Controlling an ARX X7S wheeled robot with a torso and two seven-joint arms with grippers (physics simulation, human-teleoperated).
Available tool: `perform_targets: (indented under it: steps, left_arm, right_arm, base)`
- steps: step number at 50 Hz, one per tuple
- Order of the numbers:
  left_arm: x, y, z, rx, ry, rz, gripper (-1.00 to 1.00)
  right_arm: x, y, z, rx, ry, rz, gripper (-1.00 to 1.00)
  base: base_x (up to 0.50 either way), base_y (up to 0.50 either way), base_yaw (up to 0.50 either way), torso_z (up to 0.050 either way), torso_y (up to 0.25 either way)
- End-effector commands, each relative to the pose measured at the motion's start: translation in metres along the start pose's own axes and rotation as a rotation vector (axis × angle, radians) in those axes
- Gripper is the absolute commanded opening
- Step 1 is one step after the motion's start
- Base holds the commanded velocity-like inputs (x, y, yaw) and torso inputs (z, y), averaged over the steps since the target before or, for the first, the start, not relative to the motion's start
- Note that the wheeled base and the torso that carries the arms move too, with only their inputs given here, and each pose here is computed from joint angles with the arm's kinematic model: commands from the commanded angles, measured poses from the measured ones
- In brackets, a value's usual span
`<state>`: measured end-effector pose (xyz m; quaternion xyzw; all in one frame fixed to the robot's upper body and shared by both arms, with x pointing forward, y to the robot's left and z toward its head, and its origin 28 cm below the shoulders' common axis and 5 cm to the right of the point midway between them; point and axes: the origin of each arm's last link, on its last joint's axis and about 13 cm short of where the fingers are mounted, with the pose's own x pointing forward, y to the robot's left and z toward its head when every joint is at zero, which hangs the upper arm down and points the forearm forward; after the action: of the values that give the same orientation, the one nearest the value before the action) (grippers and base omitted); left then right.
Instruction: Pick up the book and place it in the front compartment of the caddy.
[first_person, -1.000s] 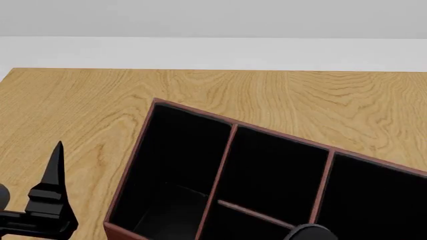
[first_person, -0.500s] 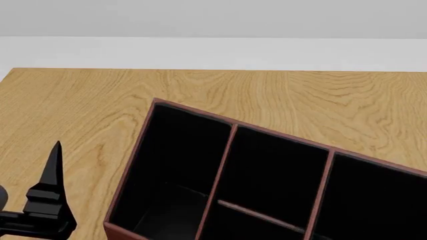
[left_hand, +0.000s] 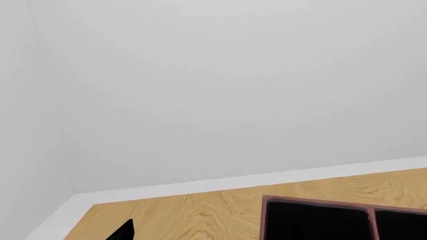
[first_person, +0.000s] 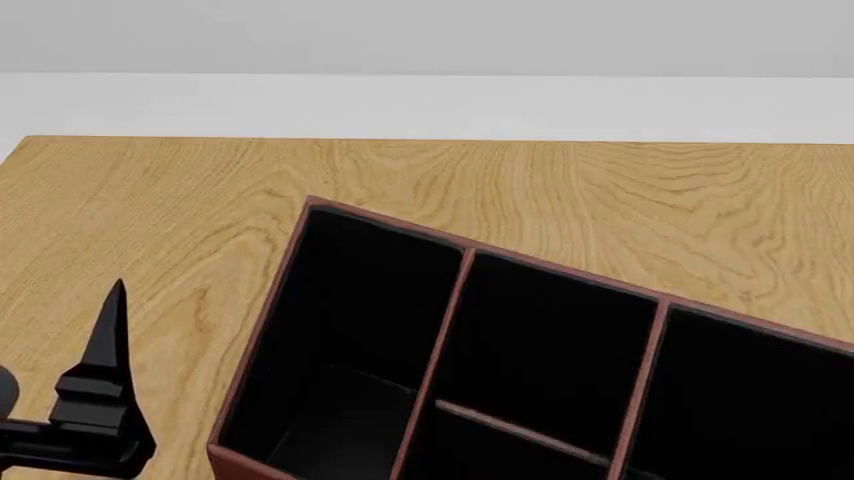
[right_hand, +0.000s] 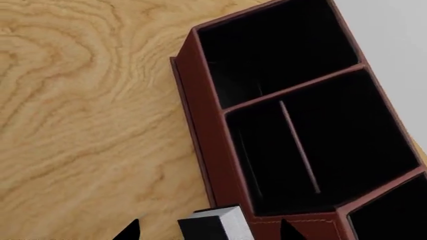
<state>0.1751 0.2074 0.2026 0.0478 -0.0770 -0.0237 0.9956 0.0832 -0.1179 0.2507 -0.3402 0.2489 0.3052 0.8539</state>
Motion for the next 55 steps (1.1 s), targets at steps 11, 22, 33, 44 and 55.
perform_targets:
  steps: [11, 22, 33, 44, 55]
  left_arm:
    - [0.001, -0.001, -0.001, 0.005, 0.001, -0.001, 1.00]
    - [0.000, -0.001, -0.001, 0.007, 0.002, 0.000, 1.00]
    - [0.000, -0.002, -0.002, 0.009, 0.003, -0.001, 1.00]
    - [0.000, -0.002, -0.001, 0.011, 0.003, 0.000, 1.00]
    - [0.001, -0.002, -0.001, 0.013, 0.003, 0.001, 1.00]
  right_arm:
    - [0.014, 0.005, -0.007, 0.011, 0.014, 0.026, 1.00]
    - [0.024, 0.002, -0.012, 0.018, 0.024, 0.028, 1.00]
    - [0.035, -0.003, -0.016, 0.022, 0.036, 0.034, 1.00]
    - [0.044, -0.006, -0.018, 0.032, 0.040, 0.040, 1.00]
    - [0.054, -0.009, -0.023, 0.047, 0.044, 0.041, 1.00]
  base:
    - [0.00, 0.00, 0.00, 0.000, 0.000]
    - [0.00, 0.00, 0.00, 0.000, 0.000]
    - [0.00, 0.00, 0.00, 0.000, 0.000]
    - [0.00, 0.00, 0.00, 0.000, 0.000]
    - [0.00, 0.00, 0.00, 0.000, 0.000]
